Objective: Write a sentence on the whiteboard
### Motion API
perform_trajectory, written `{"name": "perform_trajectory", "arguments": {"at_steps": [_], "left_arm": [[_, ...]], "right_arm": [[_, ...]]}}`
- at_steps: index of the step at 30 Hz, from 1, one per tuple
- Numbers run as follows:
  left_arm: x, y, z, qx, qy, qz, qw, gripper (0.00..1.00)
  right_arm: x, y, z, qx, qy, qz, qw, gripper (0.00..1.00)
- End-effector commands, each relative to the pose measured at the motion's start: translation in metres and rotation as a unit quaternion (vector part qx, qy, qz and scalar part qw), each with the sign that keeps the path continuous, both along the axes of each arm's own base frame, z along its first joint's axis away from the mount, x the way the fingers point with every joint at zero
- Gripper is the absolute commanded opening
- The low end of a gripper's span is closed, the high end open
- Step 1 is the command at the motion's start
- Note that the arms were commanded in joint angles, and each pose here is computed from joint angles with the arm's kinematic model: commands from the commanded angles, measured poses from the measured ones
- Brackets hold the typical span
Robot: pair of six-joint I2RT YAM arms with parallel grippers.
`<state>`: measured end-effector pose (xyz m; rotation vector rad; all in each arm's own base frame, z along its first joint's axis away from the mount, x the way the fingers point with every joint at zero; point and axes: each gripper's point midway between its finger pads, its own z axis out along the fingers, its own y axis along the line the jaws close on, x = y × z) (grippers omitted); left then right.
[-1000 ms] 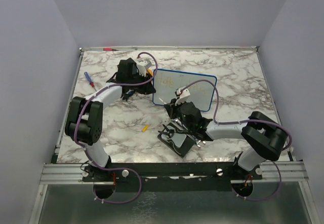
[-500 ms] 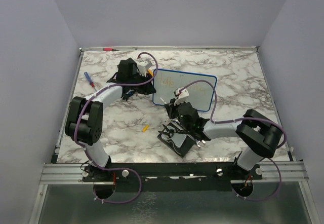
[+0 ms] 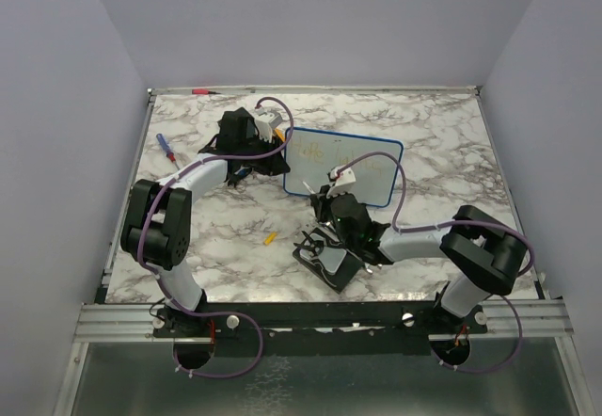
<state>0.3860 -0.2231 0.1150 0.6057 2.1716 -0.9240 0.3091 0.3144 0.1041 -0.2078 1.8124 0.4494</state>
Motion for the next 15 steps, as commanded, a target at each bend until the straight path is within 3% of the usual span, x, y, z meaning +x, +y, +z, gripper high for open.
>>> {"name": "perform_trajectory", "arguments": {"at_steps": [1, 8, 15], "left_arm": [[0.008, -0.003, 0.007, 0.0, -0.019, 0.001, 1.0, 0.25], [0.008, -0.002, 0.008, -0.001, -0.019, 0.002, 1.0, 0.25], [0.008, -0.002, 0.009, 0.0, -0.022, 0.002, 1.0, 0.25]], "right_arm": [[0.0, -0.022, 0.001, -0.004, -0.002, -0.044, 0.999, 0.0], [-0.003, -0.032, -0.002, -0.008, 0.002, -0.055, 0.998, 0.0], [-0.012, -0.012, 0.017, 0.006, -0.024, 0.002, 1.0, 0.0]]}}
